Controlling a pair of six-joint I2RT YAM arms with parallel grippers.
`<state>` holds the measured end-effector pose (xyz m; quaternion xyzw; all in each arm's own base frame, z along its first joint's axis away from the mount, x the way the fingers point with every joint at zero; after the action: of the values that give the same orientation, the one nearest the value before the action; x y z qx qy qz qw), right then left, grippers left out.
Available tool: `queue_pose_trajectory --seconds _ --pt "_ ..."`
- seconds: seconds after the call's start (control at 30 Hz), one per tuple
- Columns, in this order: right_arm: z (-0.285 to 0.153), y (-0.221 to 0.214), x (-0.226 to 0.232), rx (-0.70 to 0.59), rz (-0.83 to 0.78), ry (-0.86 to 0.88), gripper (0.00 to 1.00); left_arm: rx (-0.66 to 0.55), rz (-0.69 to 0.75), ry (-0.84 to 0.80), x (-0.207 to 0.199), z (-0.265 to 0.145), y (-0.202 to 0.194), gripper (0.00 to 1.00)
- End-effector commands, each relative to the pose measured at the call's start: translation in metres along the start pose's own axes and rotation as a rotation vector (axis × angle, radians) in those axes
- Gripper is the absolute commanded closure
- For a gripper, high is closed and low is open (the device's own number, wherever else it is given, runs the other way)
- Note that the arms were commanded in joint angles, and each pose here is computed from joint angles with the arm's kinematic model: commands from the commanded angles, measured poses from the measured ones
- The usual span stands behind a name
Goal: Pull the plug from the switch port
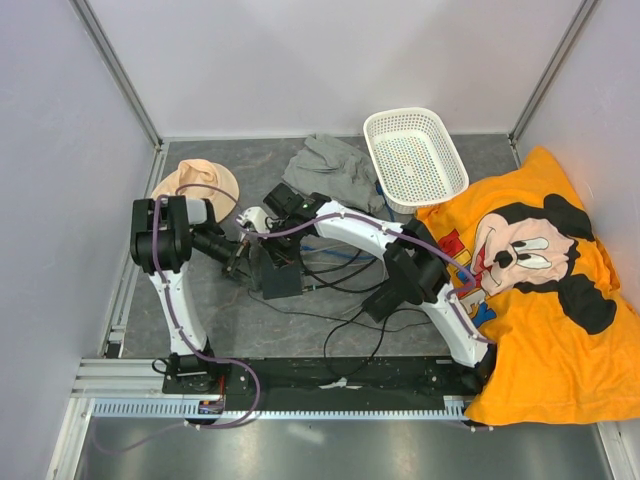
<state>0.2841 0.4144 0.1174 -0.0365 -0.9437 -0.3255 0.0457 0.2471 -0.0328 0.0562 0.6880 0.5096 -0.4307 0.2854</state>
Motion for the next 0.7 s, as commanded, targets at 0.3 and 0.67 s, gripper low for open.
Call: queue_pose_trajectory --seconds 0.3,0.67 --pt "0.056 -0.095 0.021 0.254 0.240 0.046 1.00 -0.092 -0.110 0.013 -0.018 -0.002 0.025 0.98" --pt "0.069 -0.129 0.024 0.345 0.335 0.054 1.00 0.033 -0.209 0.091 0.012 0.002 -0.018 0.98"
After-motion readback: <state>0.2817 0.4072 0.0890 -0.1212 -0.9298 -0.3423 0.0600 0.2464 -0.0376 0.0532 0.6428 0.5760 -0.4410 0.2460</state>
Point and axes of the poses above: each gripper's point midway between its finger pads, its own z axis out along the fingers, its own x axis along the line the jaws close on, y = z × x, the point moved 7 cm from there along -z, back along the fingers, and after that the axes turned 13 degrees about -z, right-handed, at the moved point
